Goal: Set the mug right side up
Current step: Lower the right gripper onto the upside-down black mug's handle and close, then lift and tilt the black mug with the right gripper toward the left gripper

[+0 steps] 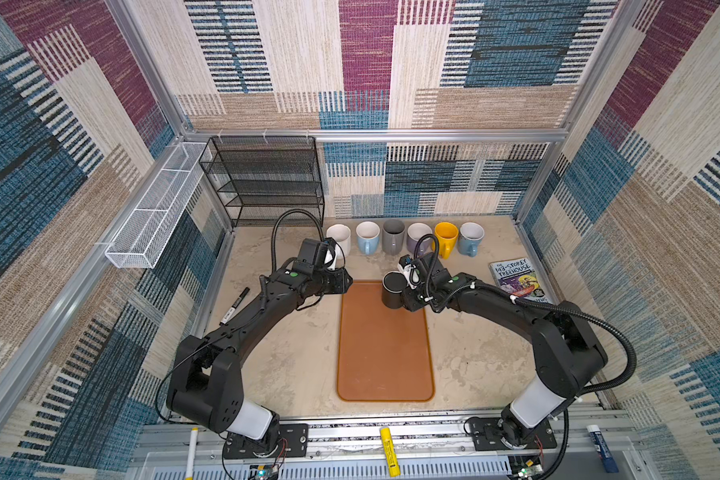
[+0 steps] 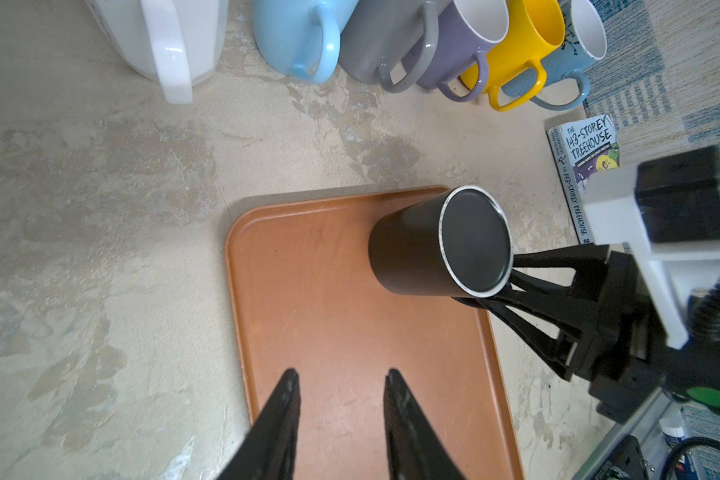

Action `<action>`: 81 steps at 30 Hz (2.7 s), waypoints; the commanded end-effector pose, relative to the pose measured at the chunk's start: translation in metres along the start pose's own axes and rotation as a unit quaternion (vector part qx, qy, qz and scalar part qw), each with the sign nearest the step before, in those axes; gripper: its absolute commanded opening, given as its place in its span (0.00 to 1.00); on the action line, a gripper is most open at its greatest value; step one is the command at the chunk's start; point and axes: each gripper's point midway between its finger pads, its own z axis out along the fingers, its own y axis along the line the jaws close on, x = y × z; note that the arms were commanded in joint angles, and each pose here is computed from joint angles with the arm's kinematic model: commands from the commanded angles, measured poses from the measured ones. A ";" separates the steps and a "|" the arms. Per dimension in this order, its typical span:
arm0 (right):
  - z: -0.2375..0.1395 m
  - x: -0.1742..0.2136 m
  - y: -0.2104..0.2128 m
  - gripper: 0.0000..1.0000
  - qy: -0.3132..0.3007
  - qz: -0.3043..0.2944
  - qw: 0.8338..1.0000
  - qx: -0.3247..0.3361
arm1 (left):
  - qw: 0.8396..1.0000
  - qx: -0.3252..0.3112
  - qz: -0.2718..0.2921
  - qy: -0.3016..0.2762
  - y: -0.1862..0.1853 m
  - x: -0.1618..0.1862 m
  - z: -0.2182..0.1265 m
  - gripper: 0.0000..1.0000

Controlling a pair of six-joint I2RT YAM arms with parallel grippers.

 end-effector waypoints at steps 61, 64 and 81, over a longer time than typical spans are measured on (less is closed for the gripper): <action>-0.038 -0.047 0.049 0.00 -0.115 -0.025 0.984 -0.134 | 1.000 0.009 0.016 -0.007 -0.008 -0.004 -0.015 0.35; -0.043 -0.051 0.054 0.00 -0.127 -0.021 0.979 -0.157 | 1.000 0.009 0.017 -0.009 -0.009 -0.004 -0.018 0.35; -0.083 -0.065 0.072 0.00 -0.198 0.002 0.933 -0.300 | 0.999 0.011 0.027 -0.039 -0.014 -0.008 -0.043 0.35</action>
